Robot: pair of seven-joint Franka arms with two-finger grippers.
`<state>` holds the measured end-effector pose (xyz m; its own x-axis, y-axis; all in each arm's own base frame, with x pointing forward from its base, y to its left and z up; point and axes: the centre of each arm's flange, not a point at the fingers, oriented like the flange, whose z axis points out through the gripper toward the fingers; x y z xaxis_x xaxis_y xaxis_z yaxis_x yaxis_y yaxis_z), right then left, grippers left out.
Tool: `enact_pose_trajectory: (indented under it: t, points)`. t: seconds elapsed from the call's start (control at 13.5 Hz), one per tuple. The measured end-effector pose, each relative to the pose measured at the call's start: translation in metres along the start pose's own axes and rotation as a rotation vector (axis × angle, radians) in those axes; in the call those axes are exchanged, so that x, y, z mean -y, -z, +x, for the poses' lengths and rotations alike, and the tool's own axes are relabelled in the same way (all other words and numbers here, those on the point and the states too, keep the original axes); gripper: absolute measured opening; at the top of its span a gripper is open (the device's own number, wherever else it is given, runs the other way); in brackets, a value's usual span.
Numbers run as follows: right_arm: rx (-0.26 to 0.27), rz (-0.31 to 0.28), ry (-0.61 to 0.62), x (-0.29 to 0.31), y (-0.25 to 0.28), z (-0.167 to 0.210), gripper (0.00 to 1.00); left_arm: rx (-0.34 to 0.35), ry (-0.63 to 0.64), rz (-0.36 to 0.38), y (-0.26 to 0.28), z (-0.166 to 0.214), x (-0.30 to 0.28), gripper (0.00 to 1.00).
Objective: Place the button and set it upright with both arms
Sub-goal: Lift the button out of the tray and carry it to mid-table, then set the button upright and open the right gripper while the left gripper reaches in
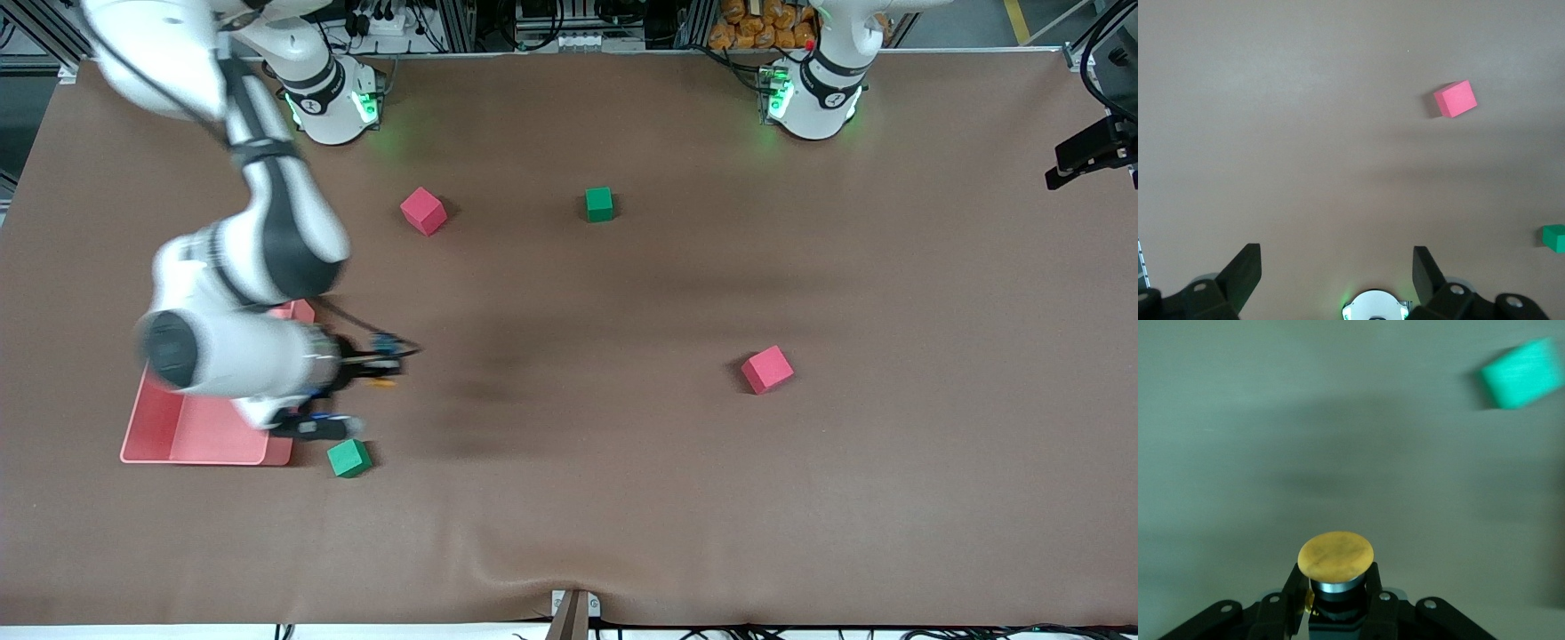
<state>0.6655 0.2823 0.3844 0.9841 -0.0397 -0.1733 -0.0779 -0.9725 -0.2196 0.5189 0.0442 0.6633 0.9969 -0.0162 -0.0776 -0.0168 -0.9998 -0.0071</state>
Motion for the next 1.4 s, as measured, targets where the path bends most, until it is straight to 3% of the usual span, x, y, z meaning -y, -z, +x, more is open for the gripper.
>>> enact_pose_trajectory:
  t: [0.15,0.37,0.59,0.81,1.11,1.18,1.4]
  points:
    - [-0.040,0.013,-0.024,0.075,-0.051,-0.023,0.39,0.006,-0.001,0.000,-0.002,0.000,0.000,1.00]
    - [-0.043,0.006,-0.004,0.136,-0.117,-0.055,0.39,0.018,-0.005,-0.001,-0.007,0.001,-0.002,1.00]
    - [-0.068,0.017,0.002,0.171,-0.169,-0.076,0.39,0.031,-0.008,-0.002,-0.012,0.001,-0.004,1.00]
    - [-0.099,-0.012,0.078,0.200,-0.230,-0.105,0.39,0.044,-0.011,-0.003,-0.018,0.002,-0.006,1.00]
    - [-0.095,-0.035,0.092,0.203,-0.276,-0.116,0.39,0.079,-0.030,-0.002,-0.035,0.011,-0.015,1.00]
    - [-0.098,-0.035,0.087,0.202,-0.275,-0.114,0.44,0.098,-0.041,-0.001,-0.045,0.017,-0.022,1.00]
    - [-0.130,-0.007,0.043,0.205,-0.247,-0.098,0.75,0.173,-0.068,0.001,-0.085,0.041,-0.036,1.00]
